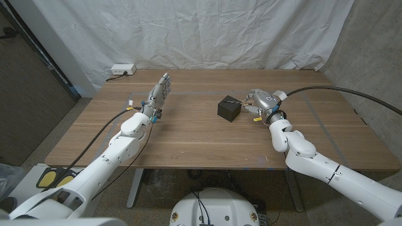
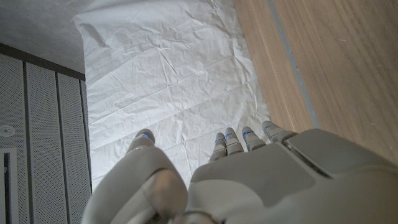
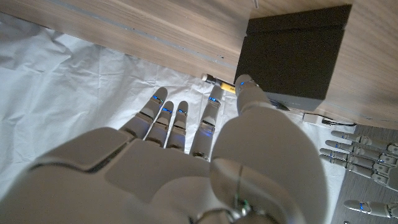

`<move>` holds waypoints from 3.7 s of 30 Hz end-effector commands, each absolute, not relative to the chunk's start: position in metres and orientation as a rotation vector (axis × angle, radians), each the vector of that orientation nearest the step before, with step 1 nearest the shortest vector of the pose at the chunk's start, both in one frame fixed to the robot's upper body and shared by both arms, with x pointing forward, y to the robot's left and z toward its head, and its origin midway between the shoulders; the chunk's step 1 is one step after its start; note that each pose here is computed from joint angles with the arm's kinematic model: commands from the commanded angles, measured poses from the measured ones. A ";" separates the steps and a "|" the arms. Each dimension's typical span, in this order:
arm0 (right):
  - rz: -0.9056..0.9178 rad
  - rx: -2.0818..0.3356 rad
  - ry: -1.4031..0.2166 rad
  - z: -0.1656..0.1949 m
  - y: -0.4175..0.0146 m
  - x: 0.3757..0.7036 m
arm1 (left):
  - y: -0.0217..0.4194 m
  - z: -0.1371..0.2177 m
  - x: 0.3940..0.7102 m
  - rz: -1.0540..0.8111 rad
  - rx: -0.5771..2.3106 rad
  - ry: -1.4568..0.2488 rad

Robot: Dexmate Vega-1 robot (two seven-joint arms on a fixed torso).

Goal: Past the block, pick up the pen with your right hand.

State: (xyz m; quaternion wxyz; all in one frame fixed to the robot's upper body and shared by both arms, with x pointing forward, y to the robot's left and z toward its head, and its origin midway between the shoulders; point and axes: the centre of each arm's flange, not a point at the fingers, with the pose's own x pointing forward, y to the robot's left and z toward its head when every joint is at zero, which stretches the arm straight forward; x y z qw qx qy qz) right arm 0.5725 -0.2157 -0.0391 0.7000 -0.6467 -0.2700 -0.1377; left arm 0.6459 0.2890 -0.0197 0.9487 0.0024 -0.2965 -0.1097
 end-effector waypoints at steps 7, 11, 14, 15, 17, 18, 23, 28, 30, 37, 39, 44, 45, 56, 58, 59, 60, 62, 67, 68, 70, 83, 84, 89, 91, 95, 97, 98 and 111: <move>-0.319 -1.438 -0.606 -0.042 -0.216 0.578 | 0.288 -0.018 0.653 -0.227 0.015 -0.583; -0.321 -1.441 -0.606 -0.041 -0.216 0.579 | 0.288 -0.018 0.655 -0.228 0.017 -0.580; -0.325 -1.443 -0.605 -0.041 -0.216 0.580 | 0.288 -0.017 0.657 -0.233 0.021 -0.576; -0.325 -1.443 -0.606 -0.041 -0.216 0.580 | 0.288 -0.016 0.658 -0.234 0.019 -0.575; -0.328 -1.443 -0.606 -0.041 -0.216 0.580 | 0.287 -0.016 0.658 -0.235 0.022 -0.576; -0.326 -1.444 -0.606 -0.041 -0.216 0.580 | 0.287 -0.015 0.659 -0.235 0.020 -0.576; -0.331 -1.448 -0.606 -0.040 -0.216 0.578 | 0.286 -0.015 0.661 -0.241 0.020 -0.577; -0.332 -1.452 -0.603 -0.040 -0.217 0.576 | 0.285 -0.016 0.662 -0.242 0.019 -0.572; -0.333 -1.453 -0.602 -0.040 -0.217 0.576 | 0.285 -0.016 0.662 -0.245 0.020 -0.570; -0.334 -1.458 -0.603 -0.040 -0.218 0.573 | 0.284 -0.016 0.663 -0.245 0.014 -0.571; -0.333 -1.458 -0.604 -0.040 -0.218 0.573 | 0.283 -0.016 0.664 -0.246 0.015 -0.568; -0.331 -1.458 -0.606 -0.042 -0.219 0.573 | 0.283 -0.017 0.664 -0.245 0.014 -0.566; -0.331 -1.456 -0.605 -0.043 -0.219 0.574 | 0.283 -0.017 0.665 -0.247 0.013 -0.565; -0.333 -1.448 -0.614 -0.045 -0.220 0.576 | 0.283 -0.017 0.665 -0.244 0.018 -0.562; -0.336 -1.447 -0.615 -0.045 -0.220 0.576 | 0.283 -0.017 0.665 -0.247 0.015 -0.562; -0.336 -1.447 -0.616 -0.045 -0.220 0.576 | 0.283 -0.017 0.665 -0.246 0.018 -0.563; -0.337 -1.447 -0.616 -0.045 -0.220 0.576 | 0.283 -0.017 0.666 -0.246 0.018 -0.563; -0.339 -1.447 -0.618 -0.044 -0.221 0.575 | 0.282 -0.017 0.666 -0.248 0.017 -0.562; -0.343 -1.449 -0.619 -0.043 -0.220 0.574 | 0.281 -0.017 0.668 -0.251 0.020 -0.557; -0.344 -1.451 -0.618 -0.043 -0.220 0.574 | 0.281 -0.018 0.668 -0.253 0.019 -0.556; -0.343 -1.451 -0.621 -0.043 -0.220 0.573 | 0.280 -0.018 0.669 -0.253 0.020 -0.554; -0.347 -1.451 -0.630 -0.041 -0.220 0.573 | 0.280 -0.018 0.670 -0.254 0.022 -0.550; -0.347 -1.451 -0.630 -0.040 -0.220 0.573 | 0.280 -0.018 0.670 -0.255 0.021 -0.550; -0.349 -1.452 -0.630 -0.040 -0.219 0.573 | 0.280 -0.017 0.670 -0.254 0.021 -0.554; -0.347 -1.452 -0.631 -0.040 -0.220 0.573 | 0.280 -0.017 0.670 -0.253 0.020 -0.553; -0.350 -1.450 -0.629 -0.040 -0.220 0.573 | 0.280 -0.017 0.670 -0.255 0.021 -0.553; -0.350 -1.450 -0.632 -0.040 -0.220 0.573 | 0.280 -0.017 0.670 -0.255 0.021 -0.553; -0.349 -1.450 -0.634 -0.041 -0.220 0.573 | 0.280 -0.018 0.671 -0.255 0.020 -0.553; -0.353 -1.449 -0.633 -0.043 -0.219 0.576 | 0.284 -0.018 0.671 -0.253 0.018 -0.551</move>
